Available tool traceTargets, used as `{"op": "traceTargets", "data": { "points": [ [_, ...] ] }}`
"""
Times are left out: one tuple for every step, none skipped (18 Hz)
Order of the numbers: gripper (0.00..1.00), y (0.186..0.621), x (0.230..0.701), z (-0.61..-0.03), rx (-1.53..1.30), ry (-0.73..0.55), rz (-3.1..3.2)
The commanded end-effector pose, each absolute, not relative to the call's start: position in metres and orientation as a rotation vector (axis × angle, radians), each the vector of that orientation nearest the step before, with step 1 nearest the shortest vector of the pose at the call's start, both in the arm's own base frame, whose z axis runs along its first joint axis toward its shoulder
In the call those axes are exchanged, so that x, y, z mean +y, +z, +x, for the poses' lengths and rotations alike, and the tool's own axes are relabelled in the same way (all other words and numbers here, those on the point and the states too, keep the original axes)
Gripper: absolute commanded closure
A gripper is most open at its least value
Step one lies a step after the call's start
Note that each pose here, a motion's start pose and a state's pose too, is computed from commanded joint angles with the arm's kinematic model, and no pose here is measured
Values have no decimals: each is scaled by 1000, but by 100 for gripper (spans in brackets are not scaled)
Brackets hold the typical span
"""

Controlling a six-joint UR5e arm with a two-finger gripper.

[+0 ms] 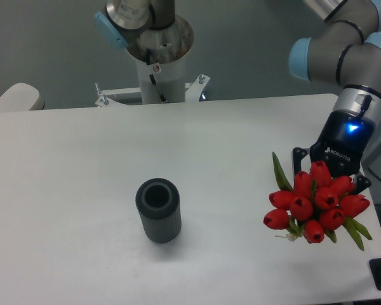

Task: Pick up the flowers from the vase
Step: 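Carry the tulip bouquet away from the vase and hold it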

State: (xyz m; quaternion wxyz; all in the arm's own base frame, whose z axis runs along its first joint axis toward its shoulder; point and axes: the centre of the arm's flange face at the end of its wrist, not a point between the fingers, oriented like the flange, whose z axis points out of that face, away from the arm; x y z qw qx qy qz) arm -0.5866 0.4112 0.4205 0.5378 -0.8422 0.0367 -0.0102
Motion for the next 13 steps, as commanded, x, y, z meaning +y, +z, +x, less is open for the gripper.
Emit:
{"op": "traceTargets", "data": {
  "points": [
    [67, 418, 412, -586, 87, -24, -2010],
    [67, 419, 412, -587, 93, -18, -2009],
    [67, 418, 412, -587, 94, -19, -2009],
    [67, 417, 413, -586, 98, -19, -2010],
    [67, 417, 413, -586, 101, -17, -2009],
    [67, 418, 413, -586, 103, -15, -2009],
    [67, 418, 413, -586, 105, -14, -2009],
    [67, 417, 413, -586, 104, -15, -2009],
    [67, 417, 412, -587, 101, -16, -2010],
    [67, 416, 413, -586, 100, -18, -2011],
    [67, 418, 413, -586, 103, -15, -2011],
    [67, 418, 412, -587, 100, -15, -2011],
    [67, 418, 412, -587, 100, -15, -2011]
  ]
}}
